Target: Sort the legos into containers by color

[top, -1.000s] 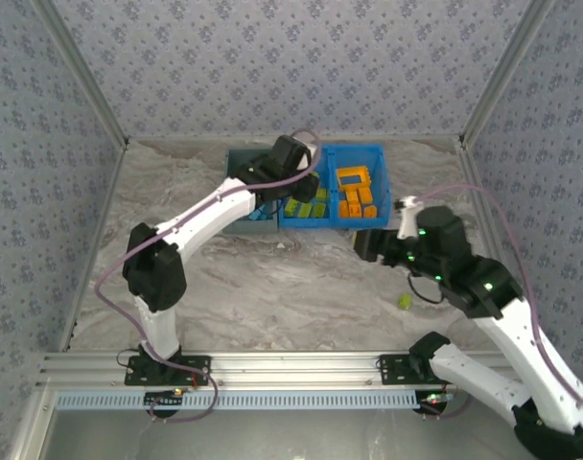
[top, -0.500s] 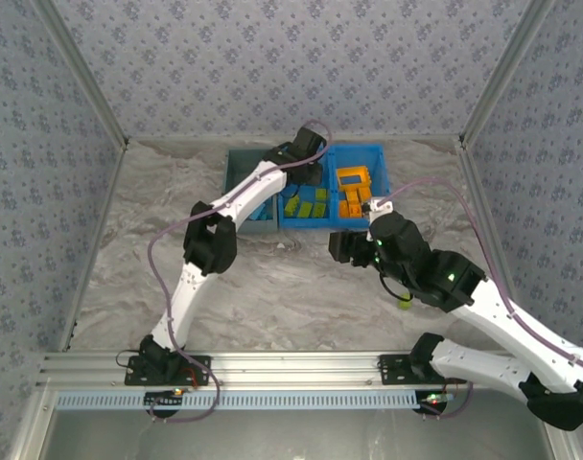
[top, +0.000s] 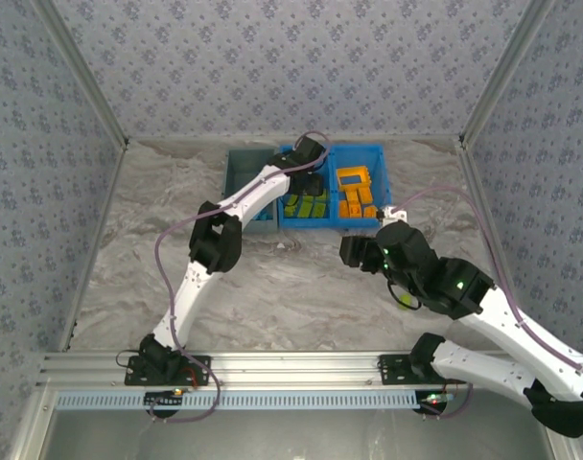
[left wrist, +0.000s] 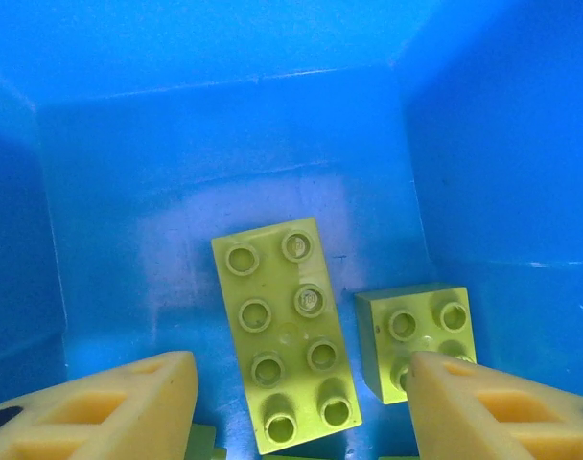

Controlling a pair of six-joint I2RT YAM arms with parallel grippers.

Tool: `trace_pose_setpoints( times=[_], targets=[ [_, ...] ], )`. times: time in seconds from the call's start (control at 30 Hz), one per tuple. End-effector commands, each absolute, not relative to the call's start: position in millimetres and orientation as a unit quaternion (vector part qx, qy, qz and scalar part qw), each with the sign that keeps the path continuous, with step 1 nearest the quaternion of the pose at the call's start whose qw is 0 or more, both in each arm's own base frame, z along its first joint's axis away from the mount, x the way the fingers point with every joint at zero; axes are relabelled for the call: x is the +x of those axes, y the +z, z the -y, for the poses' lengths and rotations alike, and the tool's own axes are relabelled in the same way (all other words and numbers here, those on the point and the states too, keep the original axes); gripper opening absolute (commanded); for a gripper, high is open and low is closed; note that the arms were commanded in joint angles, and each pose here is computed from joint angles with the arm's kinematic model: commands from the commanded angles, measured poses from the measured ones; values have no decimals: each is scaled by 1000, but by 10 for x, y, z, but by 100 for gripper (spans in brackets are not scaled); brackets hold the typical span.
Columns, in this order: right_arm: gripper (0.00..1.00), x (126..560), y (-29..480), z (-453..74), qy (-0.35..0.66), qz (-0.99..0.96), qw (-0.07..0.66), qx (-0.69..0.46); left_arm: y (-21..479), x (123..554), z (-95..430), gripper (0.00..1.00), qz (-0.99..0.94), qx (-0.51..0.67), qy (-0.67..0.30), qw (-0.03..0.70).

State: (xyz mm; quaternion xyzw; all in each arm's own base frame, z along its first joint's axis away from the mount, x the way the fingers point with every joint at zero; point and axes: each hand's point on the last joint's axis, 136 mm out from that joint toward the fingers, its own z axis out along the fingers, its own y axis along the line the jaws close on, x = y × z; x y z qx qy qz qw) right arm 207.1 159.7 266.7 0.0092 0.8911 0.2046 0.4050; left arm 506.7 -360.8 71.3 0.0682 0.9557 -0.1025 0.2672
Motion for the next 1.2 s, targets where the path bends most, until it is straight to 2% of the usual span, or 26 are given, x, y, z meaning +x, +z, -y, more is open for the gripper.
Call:
trace_pose_setpoints(
  times=[0.0, 0.2, 0.33, 0.47, 0.67, 0.93, 1.17],
  targets=[
    [77, 1945, 2472, -1211, 146, -910, 377, 86, 1305, 4995, 3687, 62, -943, 67, -133, 299],
    [78, 1634, 1905, -677, 41, -940, 269, 208, 2251, 4630, 3788, 71, -911, 92, -167, 365],
    [81, 1503, 1401, -598, 31, -952, 173, 251, 2787, 4043, 3936, 78, -875, 144, -219, 408],
    [78, 1496, 971, -570, 65, -951, 108, 284, 2854, 3199, 4132, 83, -839, 236, -251, 421],
    [76, 1664, 697, -513, 60, -955, 74, 281, 2551, 2043, 4246, 84, -809, 313, -316, 386],
    [64, 1732, 409, -357, 27, -961, 40, 272, 2245, 1384, 4283, 84, -810, 336, -333, 347],
    [56, 1784, 299, -290, 15, -964, 24, 263, 2227, 1276, 4218, 84, -811, 338, -331, 343]
  ],
)
